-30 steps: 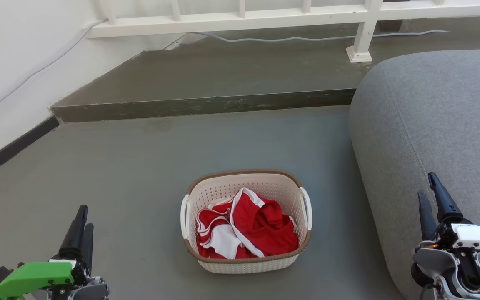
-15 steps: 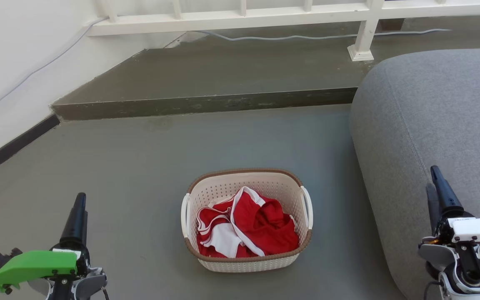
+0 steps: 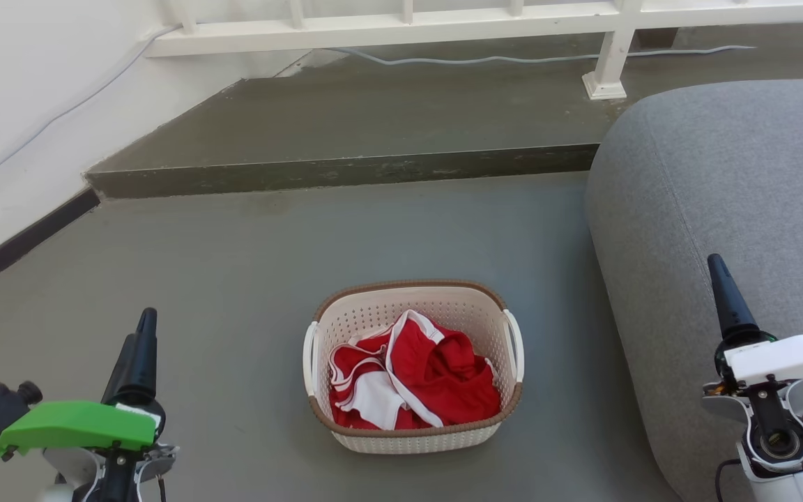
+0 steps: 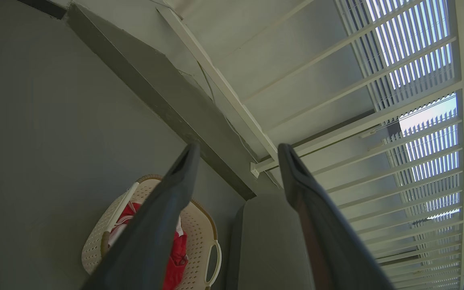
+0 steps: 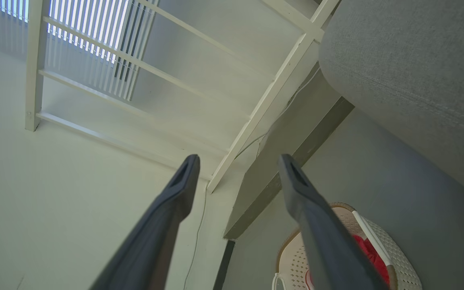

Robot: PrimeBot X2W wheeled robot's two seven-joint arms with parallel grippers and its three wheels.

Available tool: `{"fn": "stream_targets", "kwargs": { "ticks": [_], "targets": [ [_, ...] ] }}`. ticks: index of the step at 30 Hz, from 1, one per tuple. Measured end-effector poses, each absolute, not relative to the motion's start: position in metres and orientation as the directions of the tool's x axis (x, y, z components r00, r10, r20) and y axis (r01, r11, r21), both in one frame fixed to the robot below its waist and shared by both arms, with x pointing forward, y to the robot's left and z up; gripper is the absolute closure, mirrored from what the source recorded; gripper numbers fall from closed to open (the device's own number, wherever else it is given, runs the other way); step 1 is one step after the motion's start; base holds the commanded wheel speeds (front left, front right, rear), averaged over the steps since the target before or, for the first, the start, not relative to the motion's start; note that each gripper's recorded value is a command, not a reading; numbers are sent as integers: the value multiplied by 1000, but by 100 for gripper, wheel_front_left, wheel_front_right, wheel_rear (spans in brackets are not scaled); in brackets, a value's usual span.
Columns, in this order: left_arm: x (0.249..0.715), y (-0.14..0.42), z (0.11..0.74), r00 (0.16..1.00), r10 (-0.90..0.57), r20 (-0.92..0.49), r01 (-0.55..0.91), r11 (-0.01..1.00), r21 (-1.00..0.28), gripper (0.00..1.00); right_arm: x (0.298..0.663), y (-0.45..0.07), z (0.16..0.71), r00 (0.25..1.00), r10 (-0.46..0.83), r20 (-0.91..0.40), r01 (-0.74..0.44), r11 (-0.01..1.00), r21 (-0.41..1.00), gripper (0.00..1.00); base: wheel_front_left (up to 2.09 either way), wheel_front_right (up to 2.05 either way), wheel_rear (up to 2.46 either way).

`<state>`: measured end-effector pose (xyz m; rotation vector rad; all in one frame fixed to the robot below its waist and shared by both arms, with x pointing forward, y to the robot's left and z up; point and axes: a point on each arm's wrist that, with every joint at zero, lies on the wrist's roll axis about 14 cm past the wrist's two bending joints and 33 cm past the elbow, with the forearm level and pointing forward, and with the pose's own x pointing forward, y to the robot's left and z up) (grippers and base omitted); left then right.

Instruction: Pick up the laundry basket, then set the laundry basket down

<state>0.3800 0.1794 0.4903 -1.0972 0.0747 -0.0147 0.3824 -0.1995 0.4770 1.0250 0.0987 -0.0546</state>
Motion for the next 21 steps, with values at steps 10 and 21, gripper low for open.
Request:
{"fn": "stream_targets", "kwargs": {
  "ticks": [10,21],
  "targets": [
    [385,170,497,997,-69,-44,9,620,-784,0,386,-189,479,993,29,-114,61,699,712,0,0,0,0],
    [386,154,502,994,-104,-28,63,770,-635,0,385,-177,478,992,55,-112,17,831,556,0,0,0,0]
  ]
}}
